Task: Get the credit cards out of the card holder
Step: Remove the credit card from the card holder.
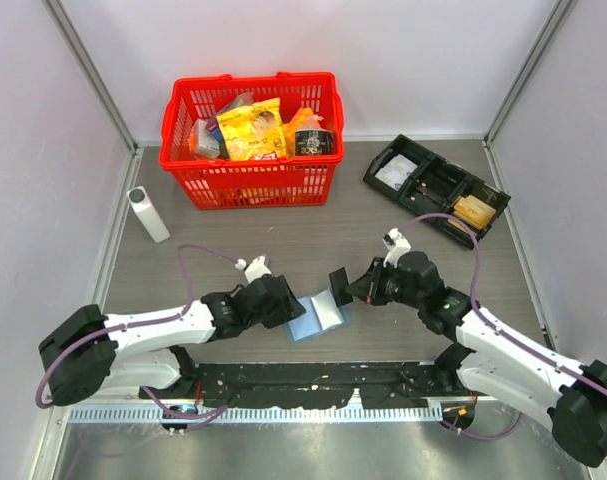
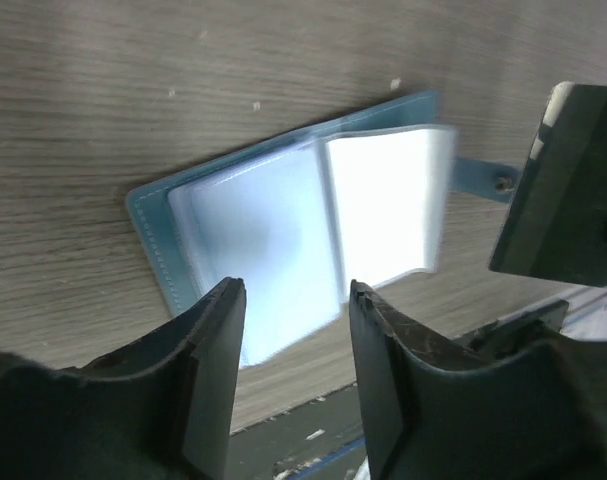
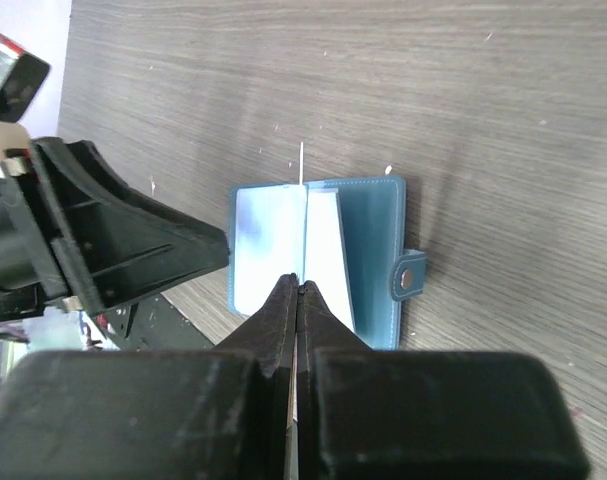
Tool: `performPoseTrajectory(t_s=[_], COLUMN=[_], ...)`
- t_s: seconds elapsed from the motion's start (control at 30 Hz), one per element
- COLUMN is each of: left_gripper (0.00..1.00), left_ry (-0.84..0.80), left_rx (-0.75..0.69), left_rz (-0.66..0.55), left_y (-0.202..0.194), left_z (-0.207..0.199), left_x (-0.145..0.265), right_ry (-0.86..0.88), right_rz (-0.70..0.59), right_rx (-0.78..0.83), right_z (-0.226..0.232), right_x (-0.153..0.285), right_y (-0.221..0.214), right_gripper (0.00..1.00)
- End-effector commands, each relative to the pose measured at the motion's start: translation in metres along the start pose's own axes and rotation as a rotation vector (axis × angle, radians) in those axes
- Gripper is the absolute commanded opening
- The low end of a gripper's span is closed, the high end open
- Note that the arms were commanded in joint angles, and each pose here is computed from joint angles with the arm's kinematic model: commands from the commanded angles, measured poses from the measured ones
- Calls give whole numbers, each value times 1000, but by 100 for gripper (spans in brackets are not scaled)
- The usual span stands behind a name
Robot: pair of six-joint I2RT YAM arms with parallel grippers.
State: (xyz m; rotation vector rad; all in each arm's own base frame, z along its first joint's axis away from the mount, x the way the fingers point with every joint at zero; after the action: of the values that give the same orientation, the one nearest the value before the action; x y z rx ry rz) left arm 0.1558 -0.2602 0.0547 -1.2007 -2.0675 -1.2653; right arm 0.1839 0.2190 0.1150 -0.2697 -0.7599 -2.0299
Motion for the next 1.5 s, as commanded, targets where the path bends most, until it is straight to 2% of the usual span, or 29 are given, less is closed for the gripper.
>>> performPoseTrajectory(t_s=[0.0, 0.17, 0.23, 0.27, 0.37, 0.47, 0.57, 0.63, 0.87, 1.17, 1.33, 1.47], left_gripper=[57, 86, 95, 96, 99, 100, 100, 98, 91, 79, 64, 44], left_ry=[-74, -129, -122, -113, -102, -103, -118, -132, -182, -171, -174, -192], left_rx=[-33, -38, -23, -10, 50, 109, 158, 182, 235, 246, 281, 306], left_rz=[-26, -83, -110, -118, -142, -149, -133, -128, -101, -47, -45, -62], left_y=[31, 69, 84, 90, 110, 123, 127, 127, 124, 114, 110, 111], left_z=[-30, -62, -66, -66, -64, -64, -66, -69, -79, -79, -75, -74], left_x=[26, 61, 71, 75, 85, 90, 91, 92, 87, 71, 63, 62], right_ry=[-106, -96, -124, -175, -192, -271, -261, -267, -265, -268, -269, -272], right_rz=[-49, -86, -121, -142, -152, -229, -267, -324, -363, -458, -484, -479], right_rx=[125, 234, 303, 330, 479, 598, 731, 805, 1052, 1202, 1250, 1275], right_z=[1, 32, 40, 36, 58, 64, 79, 88, 106, 129, 132, 130], right_x=[16, 16, 14, 12, 9, 6, 5, 4, -1, 0, 0, 0], right_y=[21, 31, 35, 38, 30, 38, 28, 28, 8, -8, -15, -19], right_gripper=[1, 1, 1, 1, 1, 1, 1, 1, 1, 1, 1, 1])
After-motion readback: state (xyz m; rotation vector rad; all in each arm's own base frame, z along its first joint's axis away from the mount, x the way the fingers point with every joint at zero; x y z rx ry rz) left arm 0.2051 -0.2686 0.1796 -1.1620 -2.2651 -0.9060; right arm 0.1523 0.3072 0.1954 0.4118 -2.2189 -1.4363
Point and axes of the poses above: each gripper's point midway between its finger pads, its own x axis back along the fingers, its own z axis along the line the jaws close on, y = z × x, the point moved 1 cm from there along x, back along the fingers, and after that the axes turned 13 degrees about -x, right-handed, at the moved point
